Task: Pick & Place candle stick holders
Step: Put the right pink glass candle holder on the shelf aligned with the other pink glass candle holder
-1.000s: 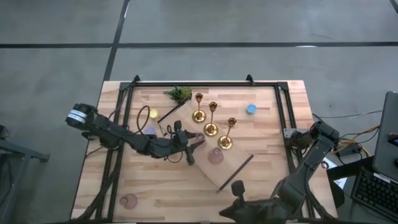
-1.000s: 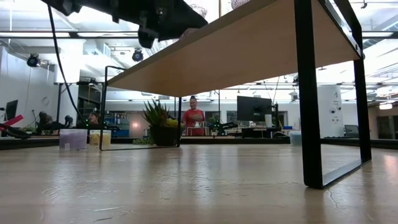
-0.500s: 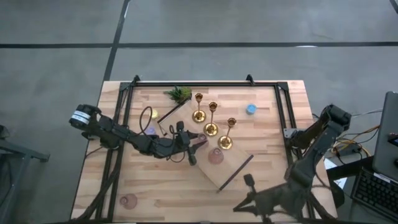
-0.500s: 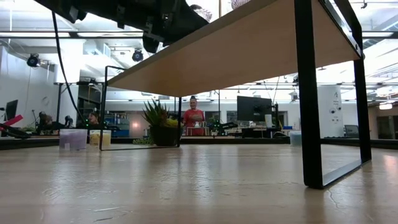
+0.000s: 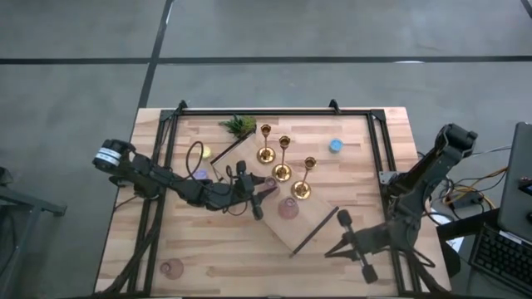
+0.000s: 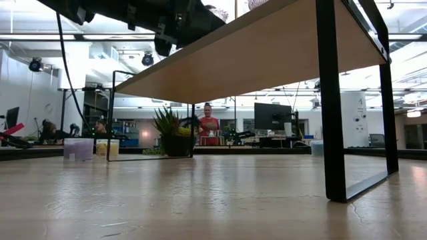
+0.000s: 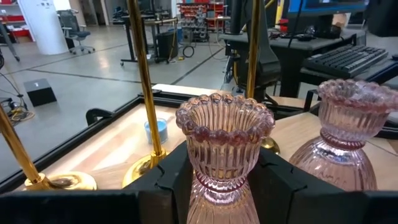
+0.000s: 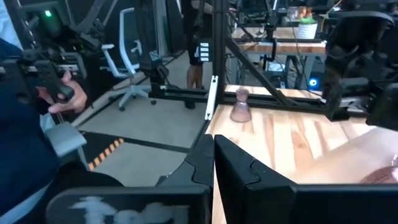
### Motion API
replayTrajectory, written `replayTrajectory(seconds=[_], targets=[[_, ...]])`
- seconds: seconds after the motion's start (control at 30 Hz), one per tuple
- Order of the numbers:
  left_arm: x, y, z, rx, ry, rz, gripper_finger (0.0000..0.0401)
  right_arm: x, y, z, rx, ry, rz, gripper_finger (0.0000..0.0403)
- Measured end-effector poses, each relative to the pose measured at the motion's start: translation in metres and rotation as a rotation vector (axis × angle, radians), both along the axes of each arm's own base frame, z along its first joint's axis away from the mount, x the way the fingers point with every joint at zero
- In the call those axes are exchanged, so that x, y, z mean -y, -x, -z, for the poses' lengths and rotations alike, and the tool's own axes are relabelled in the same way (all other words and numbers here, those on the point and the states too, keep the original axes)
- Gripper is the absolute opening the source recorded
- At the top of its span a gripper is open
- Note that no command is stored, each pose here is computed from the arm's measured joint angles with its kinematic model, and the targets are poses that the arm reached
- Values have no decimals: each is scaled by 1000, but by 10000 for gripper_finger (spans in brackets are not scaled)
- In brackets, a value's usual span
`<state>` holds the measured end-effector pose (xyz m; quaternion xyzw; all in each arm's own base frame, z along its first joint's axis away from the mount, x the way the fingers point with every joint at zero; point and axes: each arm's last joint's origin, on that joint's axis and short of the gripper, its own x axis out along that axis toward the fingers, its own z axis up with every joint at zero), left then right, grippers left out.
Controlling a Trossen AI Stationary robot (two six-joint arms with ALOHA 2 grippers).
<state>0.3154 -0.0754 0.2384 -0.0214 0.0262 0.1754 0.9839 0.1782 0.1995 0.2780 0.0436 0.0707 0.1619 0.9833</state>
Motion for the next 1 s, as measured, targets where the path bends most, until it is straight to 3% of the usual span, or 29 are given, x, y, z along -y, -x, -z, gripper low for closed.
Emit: replayTrajectory(seconds=[0.4,0.8,1.0], targets=[[-5,-6,7,9,51,-3,140,5,3,7,-12,-4,21,8],[-3,-6,9,-8,72,43,202,5,3,8,-12,-5,21,8],[2,3,-1,-41,36,84,213,5,3,8,-13,-6,21,8]])
